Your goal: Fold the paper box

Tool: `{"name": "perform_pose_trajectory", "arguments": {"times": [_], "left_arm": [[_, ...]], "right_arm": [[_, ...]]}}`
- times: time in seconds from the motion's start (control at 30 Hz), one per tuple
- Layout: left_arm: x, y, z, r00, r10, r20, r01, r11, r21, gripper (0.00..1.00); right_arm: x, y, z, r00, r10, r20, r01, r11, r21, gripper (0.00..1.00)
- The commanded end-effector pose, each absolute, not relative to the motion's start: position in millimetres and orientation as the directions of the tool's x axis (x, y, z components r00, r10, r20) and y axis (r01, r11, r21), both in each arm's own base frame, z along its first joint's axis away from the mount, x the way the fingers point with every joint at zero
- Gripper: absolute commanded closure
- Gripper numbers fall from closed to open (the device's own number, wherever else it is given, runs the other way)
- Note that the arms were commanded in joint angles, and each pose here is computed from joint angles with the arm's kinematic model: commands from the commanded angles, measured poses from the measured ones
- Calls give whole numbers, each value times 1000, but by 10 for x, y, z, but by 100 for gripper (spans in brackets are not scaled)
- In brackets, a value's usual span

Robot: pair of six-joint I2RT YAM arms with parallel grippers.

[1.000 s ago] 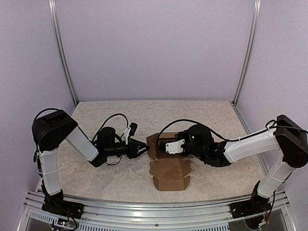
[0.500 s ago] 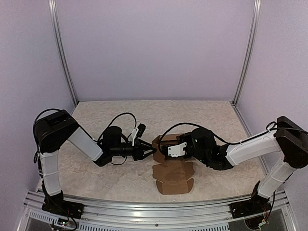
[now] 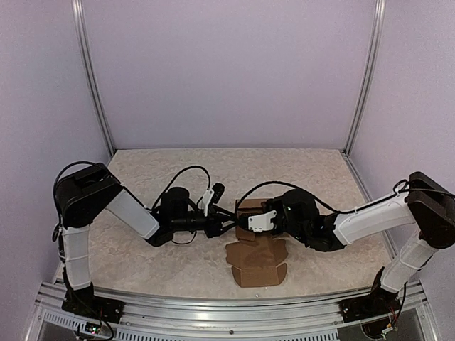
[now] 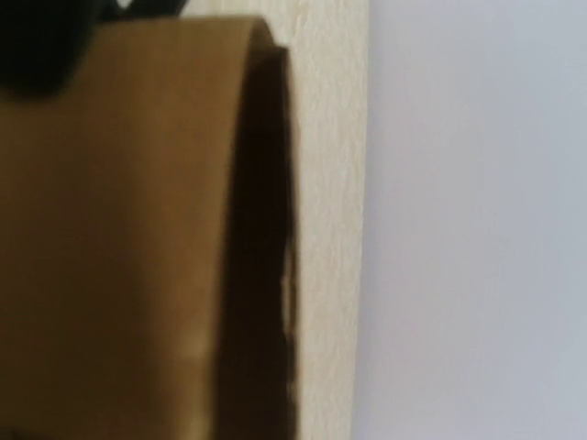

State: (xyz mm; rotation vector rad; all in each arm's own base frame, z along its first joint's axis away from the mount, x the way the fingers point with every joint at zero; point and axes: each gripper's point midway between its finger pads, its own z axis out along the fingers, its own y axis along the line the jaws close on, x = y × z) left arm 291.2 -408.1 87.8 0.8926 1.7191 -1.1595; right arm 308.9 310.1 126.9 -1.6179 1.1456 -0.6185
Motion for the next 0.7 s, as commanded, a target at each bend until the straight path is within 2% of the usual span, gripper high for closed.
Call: {"name": "perform_pose_trajectory", "arguments": {"times": [0.0, 0.13, 0.37, 0.5, 0.67], "left_arm": [[3082, -4084, 703, -396, 94, -914, 848, 420, -324, 63], [3181, -4093, 679, -390, 80, -917, 817, 490, -305, 61], [3192, -4195, 620, -389, 89, -917, 811, 506, -295, 59], [3199, -4203, 620, -381, 75, -922, 800, 528, -287, 54], [3250, -4187, 630, -343, 60, -937, 780, 574, -249, 57]], "right_arm": [[3018, 3172, 1305, 421, -885, -199, -421, 3, -907, 100], [3011, 3165, 1293, 414, -886, -207, -433, 8, -901, 100], [3001, 3169, 1293, 404, -887, -223, -453, 17, -892, 98], [2989, 3183, 1304, 396, -886, -242, -473, 29, -881, 97], [2973, 3198, 1266, 391, -883, -258, -498, 33, -867, 97]]}}
